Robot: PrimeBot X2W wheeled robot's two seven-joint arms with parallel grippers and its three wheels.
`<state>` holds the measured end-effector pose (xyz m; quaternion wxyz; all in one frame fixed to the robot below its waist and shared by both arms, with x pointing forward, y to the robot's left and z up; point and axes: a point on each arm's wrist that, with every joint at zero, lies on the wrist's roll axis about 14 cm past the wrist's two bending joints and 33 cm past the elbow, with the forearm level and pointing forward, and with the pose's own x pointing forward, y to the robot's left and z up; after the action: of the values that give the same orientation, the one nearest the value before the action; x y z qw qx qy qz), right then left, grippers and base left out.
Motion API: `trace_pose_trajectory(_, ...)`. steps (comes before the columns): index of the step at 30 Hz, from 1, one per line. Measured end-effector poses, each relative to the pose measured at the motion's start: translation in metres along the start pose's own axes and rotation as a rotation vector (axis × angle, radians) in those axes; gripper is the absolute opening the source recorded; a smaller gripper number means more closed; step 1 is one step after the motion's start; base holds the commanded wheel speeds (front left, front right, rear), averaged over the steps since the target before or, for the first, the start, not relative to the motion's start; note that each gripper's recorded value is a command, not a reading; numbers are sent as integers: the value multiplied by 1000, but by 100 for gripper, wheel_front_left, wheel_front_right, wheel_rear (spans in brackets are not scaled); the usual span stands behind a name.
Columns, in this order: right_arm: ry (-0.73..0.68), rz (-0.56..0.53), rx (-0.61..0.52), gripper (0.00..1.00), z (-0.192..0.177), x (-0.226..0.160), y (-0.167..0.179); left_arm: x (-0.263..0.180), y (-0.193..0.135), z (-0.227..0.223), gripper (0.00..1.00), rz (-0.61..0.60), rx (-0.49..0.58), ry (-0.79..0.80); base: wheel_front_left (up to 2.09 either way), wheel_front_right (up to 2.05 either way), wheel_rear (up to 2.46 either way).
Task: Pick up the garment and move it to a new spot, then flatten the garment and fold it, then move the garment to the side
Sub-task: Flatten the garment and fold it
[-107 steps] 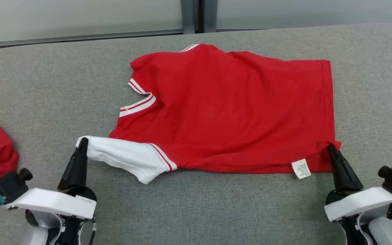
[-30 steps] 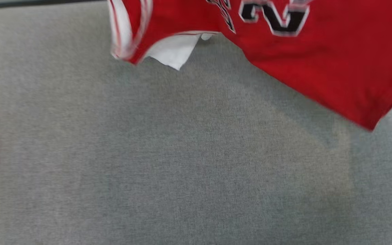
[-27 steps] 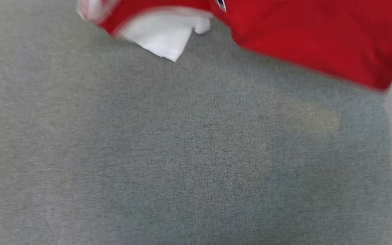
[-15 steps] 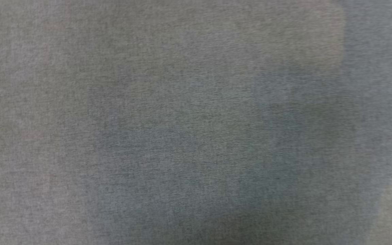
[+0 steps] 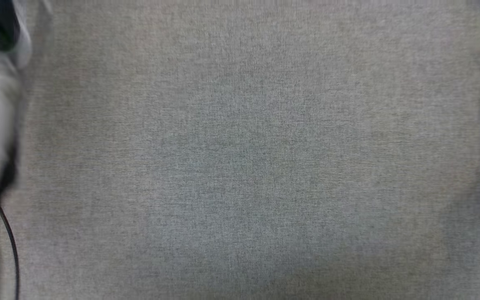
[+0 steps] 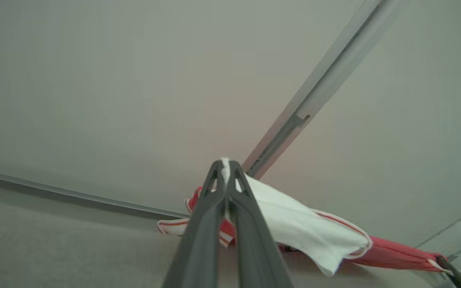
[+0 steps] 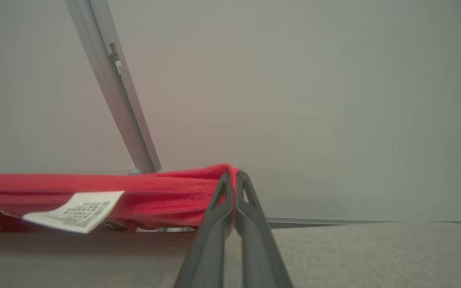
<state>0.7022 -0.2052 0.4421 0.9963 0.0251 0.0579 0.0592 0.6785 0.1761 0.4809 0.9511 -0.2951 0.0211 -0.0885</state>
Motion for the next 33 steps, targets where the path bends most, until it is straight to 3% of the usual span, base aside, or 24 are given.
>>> trace_pose_trajectory(3,111,-27,-45,0,-44,-43,-22,-56,20,-50,0,64,-75,131,0,0,0)
trace_pose_trajectory(6,146,-61,7,0,-63,-87,-35,-115,30,-71,0,111,-136,181,0,0,0)
trace_pose_trajectory(11,157,-103,54,0,-68,-153,-50,-190,19,-73,0,139,-168,196,0,0,0)
trace_pose_trajectory(17,108,-104,78,0,-53,-230,-43,-263,-12,-63,0,192,-219,206,0,0,0)
trace_pose_trajectory(27,82,-157,48,0,-35,-321,-44,-321,-50,-47,0,221,-238,205,0,0,0)
trace_pose_trajectory(33,92,-189,43,0,-22,-340,-39,-329,-61,-47,0,214,-238,242,0,0,0)
